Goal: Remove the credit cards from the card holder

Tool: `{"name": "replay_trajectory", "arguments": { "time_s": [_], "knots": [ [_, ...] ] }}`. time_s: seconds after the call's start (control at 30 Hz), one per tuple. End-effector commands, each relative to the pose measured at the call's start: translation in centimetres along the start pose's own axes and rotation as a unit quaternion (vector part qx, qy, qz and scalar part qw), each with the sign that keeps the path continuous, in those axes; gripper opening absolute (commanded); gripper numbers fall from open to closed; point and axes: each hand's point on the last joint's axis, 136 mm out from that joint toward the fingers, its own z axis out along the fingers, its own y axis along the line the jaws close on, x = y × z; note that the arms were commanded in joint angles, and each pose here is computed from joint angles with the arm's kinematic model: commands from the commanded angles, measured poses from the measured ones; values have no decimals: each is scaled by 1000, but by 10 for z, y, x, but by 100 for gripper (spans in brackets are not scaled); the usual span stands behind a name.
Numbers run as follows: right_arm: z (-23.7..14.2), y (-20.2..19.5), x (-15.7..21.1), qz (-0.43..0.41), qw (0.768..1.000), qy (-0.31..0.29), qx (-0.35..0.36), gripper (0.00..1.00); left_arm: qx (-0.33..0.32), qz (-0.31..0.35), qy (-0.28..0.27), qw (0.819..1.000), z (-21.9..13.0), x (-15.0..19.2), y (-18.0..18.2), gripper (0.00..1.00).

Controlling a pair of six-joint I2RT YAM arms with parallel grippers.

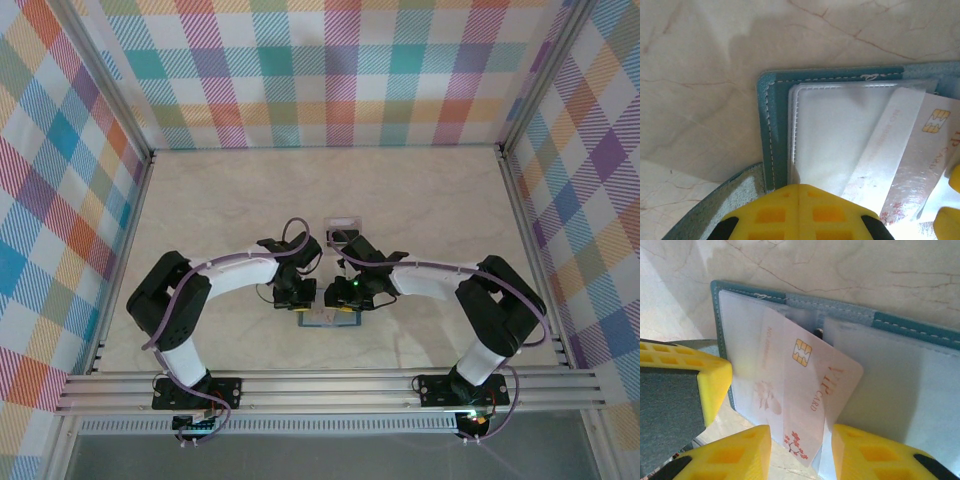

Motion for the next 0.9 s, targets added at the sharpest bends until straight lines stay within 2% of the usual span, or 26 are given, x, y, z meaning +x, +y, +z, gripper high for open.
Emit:
{"name": "replay_trajectory", "arguments": {
  "time_s": [0.0, 0.23, 0.5, 0.7, 0.87],
  "knots": [
    [-5, 6, 3, -8, 1000, 1, -19, 38, 5, -8, -10, 1000, -15, -1, -1, 2],
    [-3, 0, 4, -3, 1000, 2, -7, 36, 38, -6, -4, 999, -15, -5, -18, 2],
    [4, -19, 6, 9, 1000, 3, 28, 31, 12, -2, 32, 999, 12, -1, -9, 2],
    [12, -23, 6, 12, 999, 8, 29, 28, -40, -3, 50, 998, 29, 6, 14, 2],
    [19, -24, 7, 15, 1000, 13, 22, 28, -51, -7, 60, 997, 35, 13, 23, 2]
  ]
}}
